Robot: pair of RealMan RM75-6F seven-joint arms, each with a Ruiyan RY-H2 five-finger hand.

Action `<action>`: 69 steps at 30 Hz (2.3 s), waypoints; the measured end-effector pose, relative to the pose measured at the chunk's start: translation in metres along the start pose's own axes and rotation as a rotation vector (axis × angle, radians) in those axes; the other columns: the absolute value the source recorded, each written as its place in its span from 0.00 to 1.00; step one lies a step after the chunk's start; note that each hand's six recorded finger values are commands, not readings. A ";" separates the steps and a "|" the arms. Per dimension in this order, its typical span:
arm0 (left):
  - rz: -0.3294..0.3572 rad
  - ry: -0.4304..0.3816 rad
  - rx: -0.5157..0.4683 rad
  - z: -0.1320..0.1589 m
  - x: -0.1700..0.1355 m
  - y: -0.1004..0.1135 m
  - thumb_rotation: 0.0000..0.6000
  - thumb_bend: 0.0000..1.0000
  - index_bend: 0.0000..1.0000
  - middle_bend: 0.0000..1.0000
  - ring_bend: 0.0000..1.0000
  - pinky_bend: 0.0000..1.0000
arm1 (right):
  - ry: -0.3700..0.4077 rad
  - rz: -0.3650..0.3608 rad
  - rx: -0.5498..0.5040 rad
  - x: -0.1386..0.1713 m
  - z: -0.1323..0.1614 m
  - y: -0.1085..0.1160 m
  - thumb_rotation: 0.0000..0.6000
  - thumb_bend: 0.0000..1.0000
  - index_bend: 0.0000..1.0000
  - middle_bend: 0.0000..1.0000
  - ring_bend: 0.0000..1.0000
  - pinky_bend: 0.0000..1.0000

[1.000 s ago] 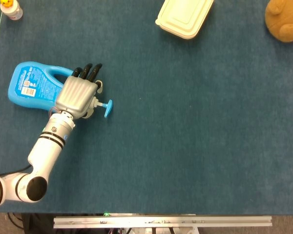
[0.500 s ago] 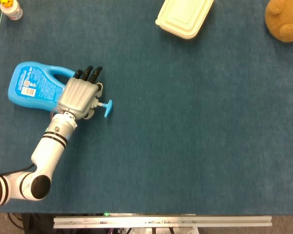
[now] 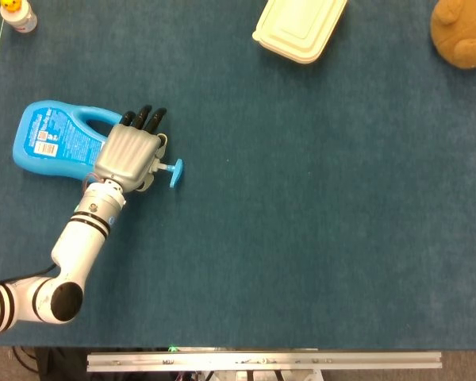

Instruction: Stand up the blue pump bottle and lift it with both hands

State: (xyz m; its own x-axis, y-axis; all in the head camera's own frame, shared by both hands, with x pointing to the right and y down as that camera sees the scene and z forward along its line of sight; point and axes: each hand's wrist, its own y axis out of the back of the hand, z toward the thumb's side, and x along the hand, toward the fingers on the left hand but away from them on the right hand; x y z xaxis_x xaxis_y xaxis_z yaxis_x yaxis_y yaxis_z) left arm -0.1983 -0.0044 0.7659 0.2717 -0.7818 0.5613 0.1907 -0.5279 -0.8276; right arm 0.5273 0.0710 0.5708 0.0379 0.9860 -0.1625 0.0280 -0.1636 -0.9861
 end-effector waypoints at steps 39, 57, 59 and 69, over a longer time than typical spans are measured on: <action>0.003 -0.110 -0.806 -0.042 -0.033 0.102 1.00 0.27 0.56 0.16 0.00 0.18 | 0.026 0.016 -0.011 0.000 0.008 -0.003 1.00 0.02 0.13 0.27 0.27 0.28; -0.061 -0.187 -1.130 -0.070 -0.031 0.126 1.00 0.27 0.57 0.16 0.00 0.18 | 0.024 0.026 -0.020 0.005 0.012 -0.001 1.00 0.02 0.13 0.27 0.27 0.28; -0.070 -0.187 -1.147 -0.074 -0.031 0.124 1.00 0.27 0.57 0.16 0.00 0.18 | 0.023 0.026 -0.018 0.005 0.012 -0.001 1.00 0.02 0.13 0.27 0.27 0.28; -0.060 -0.180 -1.252 -0.103 -0.036 0.120 1.00 0.27 0.56 0.16 0.00 0.19 | 0.025 0.027 -0.017 0.004 0.015 0.000 1.00 0.02 0.13 0.27 0.27 0.28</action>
State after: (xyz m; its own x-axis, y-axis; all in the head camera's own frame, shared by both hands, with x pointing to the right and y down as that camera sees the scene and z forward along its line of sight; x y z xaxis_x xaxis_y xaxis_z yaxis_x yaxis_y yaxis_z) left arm -0.2826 -0.0736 0.6459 0.4365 -0.7415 0.5096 -0.7864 -0.5896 -0.1843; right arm 0.5123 0.0759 0.5698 0.0638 0.9801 -0.1880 0.0433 -0.1909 -0.9807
